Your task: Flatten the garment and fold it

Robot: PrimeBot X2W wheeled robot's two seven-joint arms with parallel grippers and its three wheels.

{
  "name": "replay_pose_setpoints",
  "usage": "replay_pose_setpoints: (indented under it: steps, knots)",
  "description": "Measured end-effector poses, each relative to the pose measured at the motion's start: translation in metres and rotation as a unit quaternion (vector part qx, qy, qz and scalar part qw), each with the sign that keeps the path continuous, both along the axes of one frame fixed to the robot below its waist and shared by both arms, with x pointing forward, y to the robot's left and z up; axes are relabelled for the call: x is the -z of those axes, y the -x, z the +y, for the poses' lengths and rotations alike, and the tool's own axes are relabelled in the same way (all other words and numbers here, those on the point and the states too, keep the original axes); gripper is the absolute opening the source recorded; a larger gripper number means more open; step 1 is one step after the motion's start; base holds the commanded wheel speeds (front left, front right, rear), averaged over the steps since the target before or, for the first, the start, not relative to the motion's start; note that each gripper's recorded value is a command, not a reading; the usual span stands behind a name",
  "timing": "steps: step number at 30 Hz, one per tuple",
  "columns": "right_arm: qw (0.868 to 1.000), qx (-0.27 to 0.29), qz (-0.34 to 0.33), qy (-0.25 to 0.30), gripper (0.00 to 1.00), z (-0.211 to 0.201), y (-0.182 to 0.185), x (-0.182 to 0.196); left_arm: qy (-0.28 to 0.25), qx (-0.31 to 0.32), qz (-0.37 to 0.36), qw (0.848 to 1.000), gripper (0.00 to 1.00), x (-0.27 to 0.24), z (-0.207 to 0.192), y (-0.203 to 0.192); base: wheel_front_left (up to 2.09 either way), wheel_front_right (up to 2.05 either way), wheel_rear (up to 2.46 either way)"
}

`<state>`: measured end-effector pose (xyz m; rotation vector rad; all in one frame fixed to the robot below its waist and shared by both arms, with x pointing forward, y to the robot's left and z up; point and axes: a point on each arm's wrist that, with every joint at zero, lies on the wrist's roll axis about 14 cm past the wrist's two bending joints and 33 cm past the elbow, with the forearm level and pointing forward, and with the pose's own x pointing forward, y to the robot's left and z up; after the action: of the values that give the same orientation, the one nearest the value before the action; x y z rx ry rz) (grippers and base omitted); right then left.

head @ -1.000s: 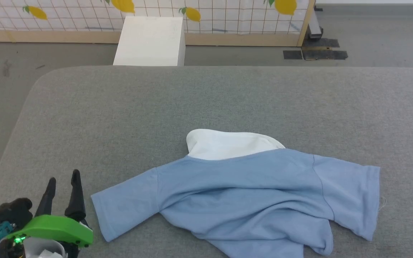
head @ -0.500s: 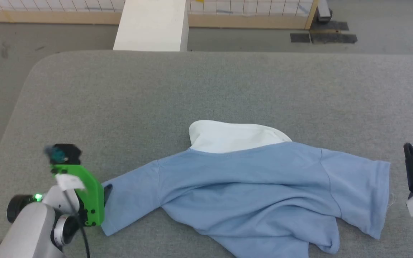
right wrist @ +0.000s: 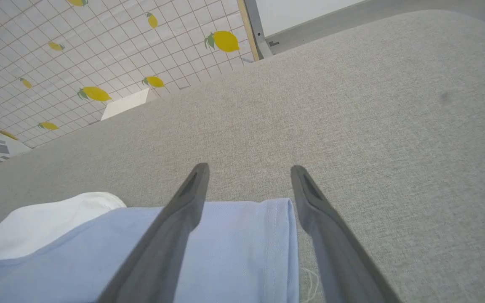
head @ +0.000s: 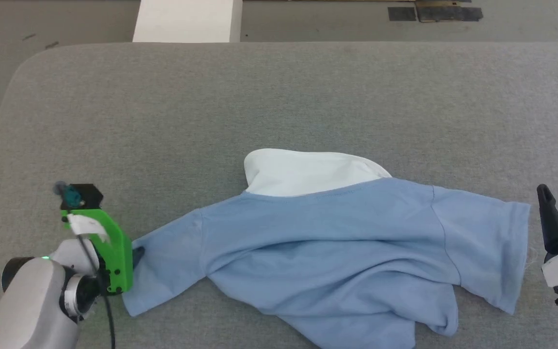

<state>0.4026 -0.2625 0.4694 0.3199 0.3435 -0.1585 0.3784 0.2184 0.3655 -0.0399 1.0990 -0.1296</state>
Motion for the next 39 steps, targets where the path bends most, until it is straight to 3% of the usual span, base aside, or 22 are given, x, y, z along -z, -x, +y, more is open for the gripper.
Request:
replay_pose_setpoints:
  steps: [1, 8, 14, 22, 33, 39]
  knots:
    - [1.0, 0.001, 0.001, 0.001, 1.0, -0.001, 0.001, 0.0, 0.014, -0.011, -0.012, 1.0, 0.0, -0.001, -0.002, -0.003, 0.0, 0.0, 0.0]
    - [1.0, -0.004, 0.023, 0.009, 1.0, -0.001, 0.007, 0.004, 0.083, -0.071, -0.092, 0.99, 0.0, -0.018, -0.011, -0.006, 0.0, 0.0, 0.0]
    - [0.993, -0.023, 0.103, 0.056, 1.0, 0.0, 0.015, 0.015, 0.099, -0.11, -0.193, 0.97, 0.0, -0.055, -0.001, -0.014, 0.0, 0.0, 0.0]
    - [0.961, -0.067, 0.229, 0.142, 1.0, -0.009, -0.005, 0.022, 0.123, -0.128, -0.246, 0.953, 0.0, -0.081, 0.001, -0.019, 0.0, 0.0, 0.0]
    - [0.907, -0.116, 0.371, 0.16, 1.0, 0.003, -0.014, 0.081, 0.131, -0.125, -0.217, 0.959, 0.0, -0.062, -0.004, -0.023, 0.0, 0.0, 0.0]
    - [0.886, -0.144, 0.408, 0.165, 1.0, 0.016, -0.013, 0.103, 0.135, -0.135, -0.198, 0.961, 0.0, -0.048, 0.0, -0.021, 0.0, 0.0, 0.0]
